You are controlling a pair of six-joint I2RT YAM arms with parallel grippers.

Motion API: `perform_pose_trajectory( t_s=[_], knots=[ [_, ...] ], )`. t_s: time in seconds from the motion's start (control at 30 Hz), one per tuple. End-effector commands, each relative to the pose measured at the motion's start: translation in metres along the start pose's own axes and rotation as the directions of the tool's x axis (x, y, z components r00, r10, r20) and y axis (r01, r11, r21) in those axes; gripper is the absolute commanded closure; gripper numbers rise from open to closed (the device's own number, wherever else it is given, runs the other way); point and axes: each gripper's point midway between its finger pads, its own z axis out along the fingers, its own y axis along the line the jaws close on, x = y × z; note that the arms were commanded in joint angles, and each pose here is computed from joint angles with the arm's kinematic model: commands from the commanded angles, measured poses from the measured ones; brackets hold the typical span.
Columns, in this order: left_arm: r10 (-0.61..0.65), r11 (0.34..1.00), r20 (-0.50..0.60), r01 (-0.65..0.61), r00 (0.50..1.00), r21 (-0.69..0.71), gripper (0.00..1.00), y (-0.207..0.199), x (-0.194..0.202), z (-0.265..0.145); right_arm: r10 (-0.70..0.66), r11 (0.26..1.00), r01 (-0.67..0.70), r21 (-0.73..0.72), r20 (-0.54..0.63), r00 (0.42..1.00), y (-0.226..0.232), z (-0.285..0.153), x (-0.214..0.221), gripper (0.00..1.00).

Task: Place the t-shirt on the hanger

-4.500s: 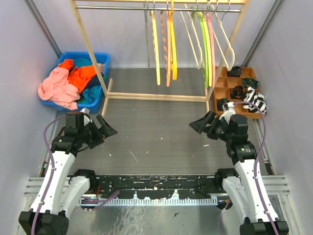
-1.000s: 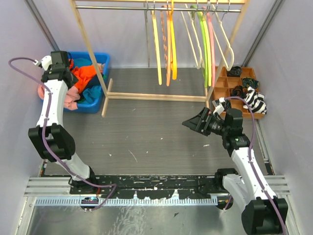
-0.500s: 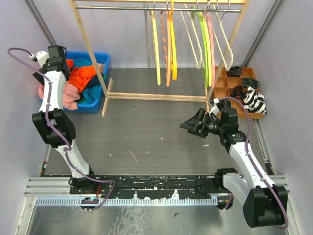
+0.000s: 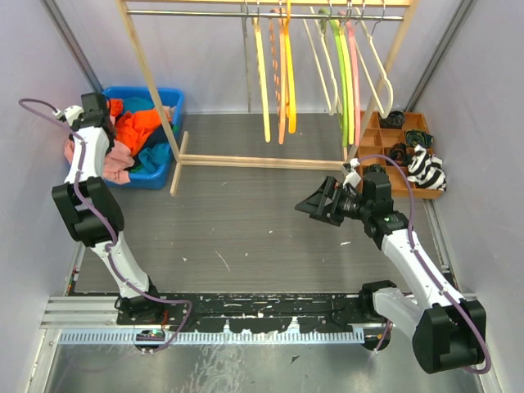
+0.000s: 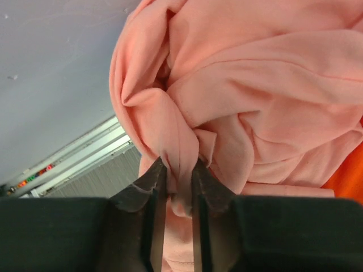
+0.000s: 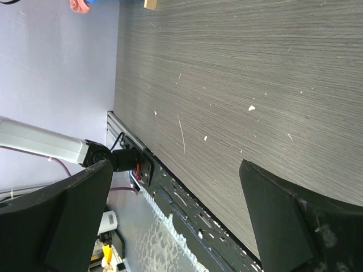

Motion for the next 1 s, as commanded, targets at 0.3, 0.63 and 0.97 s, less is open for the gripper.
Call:
perform_pose_trajectory(
  t_s=[0.3, 0.63, 0.97],
  knots=[
    [-0.095, 0.977, 0.085, 0.077, 0.992, 0.200, 1.00, 0.011, -0.046, -0.090, -0.057, 0.997, 0.059, -0.059, 0.044, 0.997, 0.020, -0.003, -0.004, 0.00],
    [-0.186, 0.890, 0.071, 0.138, 0.980, 0.436, 1.00, 0.022, -0.071, -0.175, -0.066, 0.995, 0.070, -0.073, 0.052, 0.996, 0.030, -0.009, 0.002, 0.00],
    [-0.217, 0.724, 0.001, 0.160, 0.976, 0.671, 1.00, 0.022, -0.073, -0.257, -0.086, 0.994, 0.092, -0.066, 0.081, 0.993, 0.041, -0.018, -0.001, 0.00]
  ],
)
